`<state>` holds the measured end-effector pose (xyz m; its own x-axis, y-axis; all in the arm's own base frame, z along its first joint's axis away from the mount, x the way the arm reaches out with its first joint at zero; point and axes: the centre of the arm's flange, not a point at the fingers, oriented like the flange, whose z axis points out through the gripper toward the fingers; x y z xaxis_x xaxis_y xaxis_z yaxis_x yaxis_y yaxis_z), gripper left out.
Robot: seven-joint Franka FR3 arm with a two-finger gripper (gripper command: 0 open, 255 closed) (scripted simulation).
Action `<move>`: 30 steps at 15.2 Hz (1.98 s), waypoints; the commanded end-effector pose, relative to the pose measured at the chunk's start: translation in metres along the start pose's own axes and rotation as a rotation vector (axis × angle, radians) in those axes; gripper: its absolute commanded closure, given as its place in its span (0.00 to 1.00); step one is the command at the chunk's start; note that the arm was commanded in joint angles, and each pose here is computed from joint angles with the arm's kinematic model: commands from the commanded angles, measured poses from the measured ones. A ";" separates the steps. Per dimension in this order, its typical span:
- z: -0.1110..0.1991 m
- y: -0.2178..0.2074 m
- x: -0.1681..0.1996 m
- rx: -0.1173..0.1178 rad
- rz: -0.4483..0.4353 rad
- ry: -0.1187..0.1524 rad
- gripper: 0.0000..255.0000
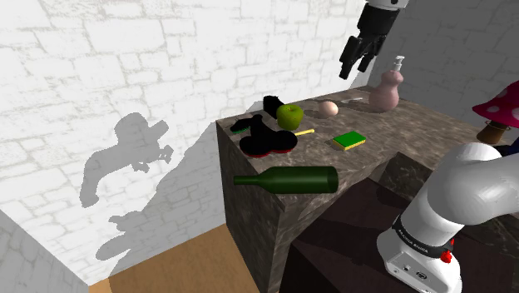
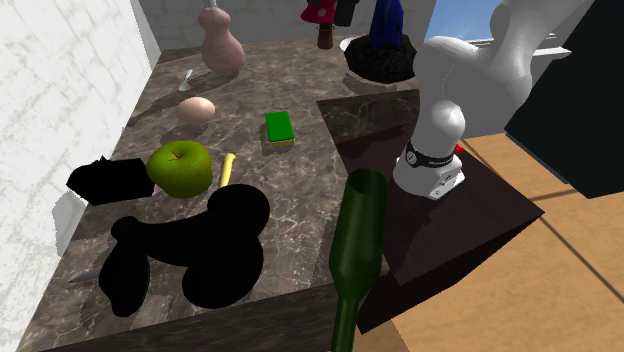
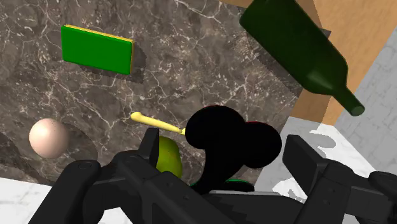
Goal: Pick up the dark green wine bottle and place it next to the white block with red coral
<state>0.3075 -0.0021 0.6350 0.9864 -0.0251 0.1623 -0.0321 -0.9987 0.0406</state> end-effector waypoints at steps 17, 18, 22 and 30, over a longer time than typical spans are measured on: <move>0.137 -0.154 0.057 -0.011 -0.458 -0.041 0.00; 0.145 -0.164 0.058 -0.012 -0.486 -0.043 0.00; 0.180 -0.205 0.059 -0.015 -0.601 -0.053 0.00; 0.250 -0.286 0.045 -0.020 -0.830 -0.074 0.00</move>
<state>0.4002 0.2604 0.3947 0.7199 0.6940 0.0126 0.6864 -0.7145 0.1359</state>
